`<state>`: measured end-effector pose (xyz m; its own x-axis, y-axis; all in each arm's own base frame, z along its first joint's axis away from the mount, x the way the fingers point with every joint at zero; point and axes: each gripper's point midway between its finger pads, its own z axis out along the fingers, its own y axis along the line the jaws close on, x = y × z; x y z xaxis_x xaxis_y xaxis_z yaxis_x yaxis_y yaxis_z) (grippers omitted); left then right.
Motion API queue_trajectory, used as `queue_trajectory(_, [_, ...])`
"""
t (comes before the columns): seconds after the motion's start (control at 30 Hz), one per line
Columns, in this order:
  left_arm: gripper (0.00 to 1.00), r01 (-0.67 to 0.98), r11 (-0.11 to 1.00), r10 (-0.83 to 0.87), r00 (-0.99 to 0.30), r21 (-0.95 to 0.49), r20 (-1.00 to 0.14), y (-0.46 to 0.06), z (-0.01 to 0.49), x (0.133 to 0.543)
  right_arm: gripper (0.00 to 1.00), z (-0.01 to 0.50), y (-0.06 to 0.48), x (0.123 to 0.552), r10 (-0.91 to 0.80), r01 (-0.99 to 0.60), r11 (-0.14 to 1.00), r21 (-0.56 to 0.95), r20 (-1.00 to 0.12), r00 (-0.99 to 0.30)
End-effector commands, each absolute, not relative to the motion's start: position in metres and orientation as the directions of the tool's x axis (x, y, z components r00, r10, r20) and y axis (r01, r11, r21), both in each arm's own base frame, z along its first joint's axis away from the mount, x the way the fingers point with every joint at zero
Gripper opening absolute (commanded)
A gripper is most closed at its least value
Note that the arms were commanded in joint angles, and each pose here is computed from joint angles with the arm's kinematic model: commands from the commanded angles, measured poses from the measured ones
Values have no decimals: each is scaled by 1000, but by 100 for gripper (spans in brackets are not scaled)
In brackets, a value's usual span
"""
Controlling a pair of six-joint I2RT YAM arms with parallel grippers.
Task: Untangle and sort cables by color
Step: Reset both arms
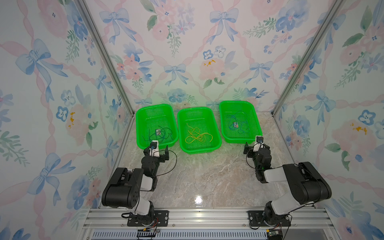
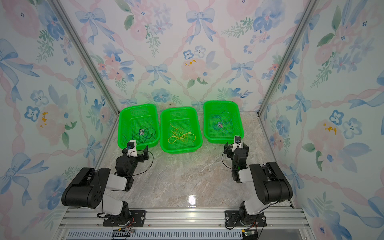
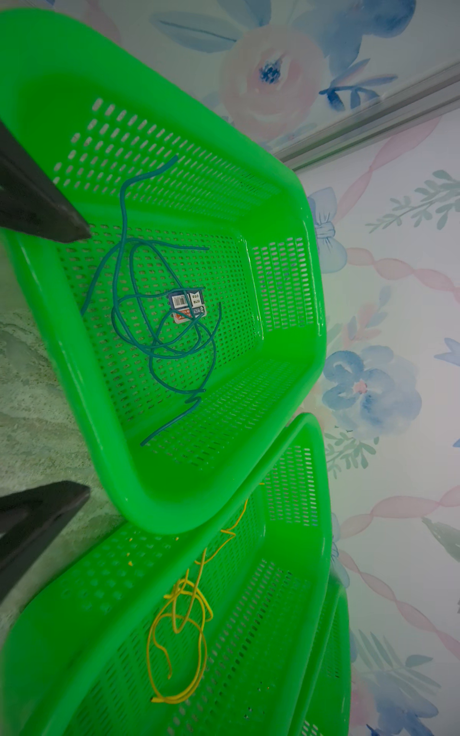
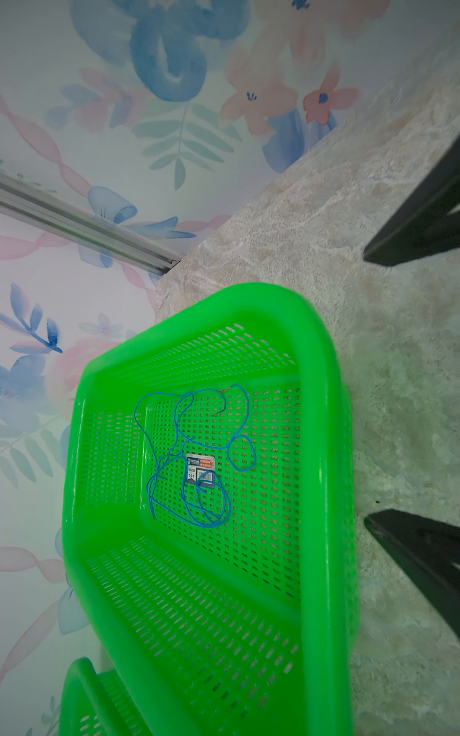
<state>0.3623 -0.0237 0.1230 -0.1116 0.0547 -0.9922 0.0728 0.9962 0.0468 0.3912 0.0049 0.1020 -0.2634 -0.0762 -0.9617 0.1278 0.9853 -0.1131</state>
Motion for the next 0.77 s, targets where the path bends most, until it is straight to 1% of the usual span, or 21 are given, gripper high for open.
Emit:
queue_trajectory(0.0, [98,35,999,20,-90,16,-996,-19,127,363,99,102,-2,390,-65,157,981,-111,-959,-275])
queue_trajectory(0.73, [98,41,999,31,-99,27,-995,-21,127,366,99,101,-5,392,-46,158,983,-94,-958,-284])
